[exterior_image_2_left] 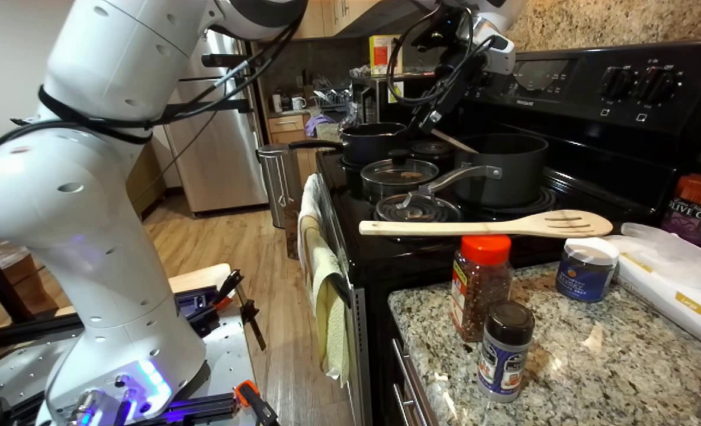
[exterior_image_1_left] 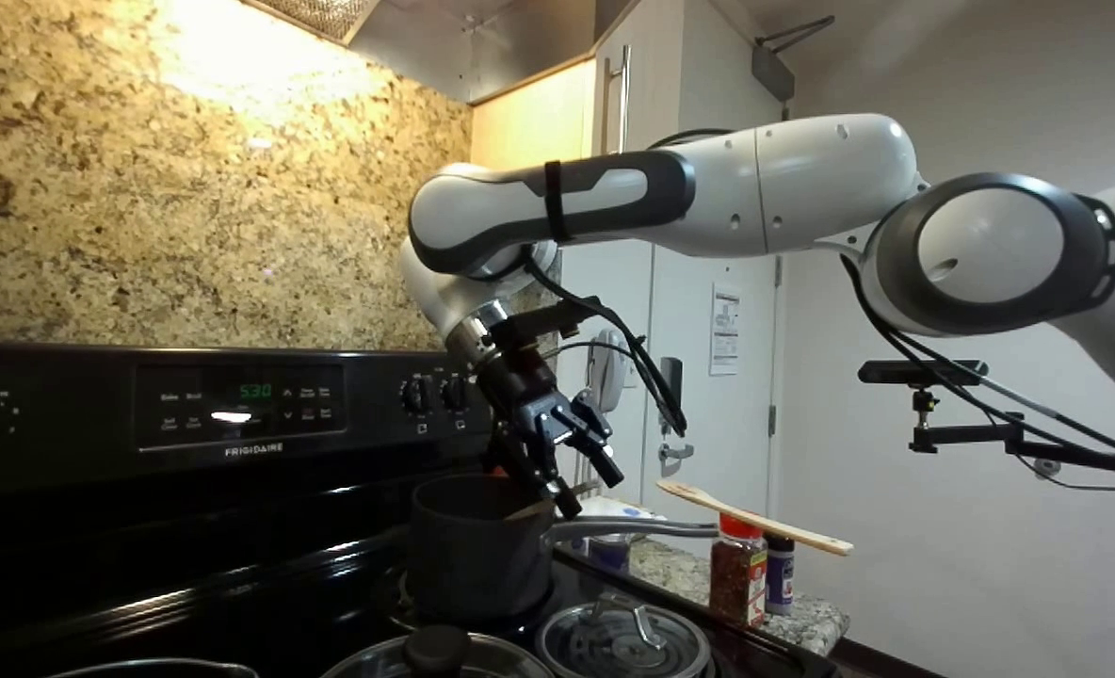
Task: Pick the wooden spatula on the stove and put it in the pot on the right
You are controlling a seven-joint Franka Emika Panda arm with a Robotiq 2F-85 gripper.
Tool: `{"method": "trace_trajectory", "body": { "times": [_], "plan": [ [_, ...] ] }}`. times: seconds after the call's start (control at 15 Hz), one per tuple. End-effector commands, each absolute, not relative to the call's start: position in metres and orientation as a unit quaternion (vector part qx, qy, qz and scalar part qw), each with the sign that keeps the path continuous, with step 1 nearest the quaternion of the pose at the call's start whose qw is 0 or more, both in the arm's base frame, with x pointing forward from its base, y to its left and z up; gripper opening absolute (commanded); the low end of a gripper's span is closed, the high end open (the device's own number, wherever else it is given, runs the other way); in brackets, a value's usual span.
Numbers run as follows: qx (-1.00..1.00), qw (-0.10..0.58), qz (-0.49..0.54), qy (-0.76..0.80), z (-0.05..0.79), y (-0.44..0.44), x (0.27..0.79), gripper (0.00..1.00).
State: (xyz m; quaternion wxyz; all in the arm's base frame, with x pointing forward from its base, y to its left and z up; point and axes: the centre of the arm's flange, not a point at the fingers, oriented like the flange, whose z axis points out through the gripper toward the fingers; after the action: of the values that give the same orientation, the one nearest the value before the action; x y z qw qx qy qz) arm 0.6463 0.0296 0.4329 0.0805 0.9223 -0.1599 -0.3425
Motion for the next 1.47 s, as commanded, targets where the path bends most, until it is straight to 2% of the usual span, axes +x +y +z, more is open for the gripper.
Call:
{"method": "trace_trajectory", "body": {
  "times": [0.0,0.33,0.6,0.93,1.4],
  "plan": [
    [0.952,0.053,-0.252,-0.165,0.459,0.034,0.642,1.00],
    [0.979,0.021,-0.103,-0.173,0.517,0.037,0.622,1.00],
    [0.986,-0.003,-0.007,-0.168,0.554,0.034,0.582,1.00],
    [0.984,0.017,0.005,-0.180,0.589,0.023,0.528,1.00],
    [0.987,0.011,0.000,-0.162,0.612,0.010,0.421,1.00]
  ]
}}
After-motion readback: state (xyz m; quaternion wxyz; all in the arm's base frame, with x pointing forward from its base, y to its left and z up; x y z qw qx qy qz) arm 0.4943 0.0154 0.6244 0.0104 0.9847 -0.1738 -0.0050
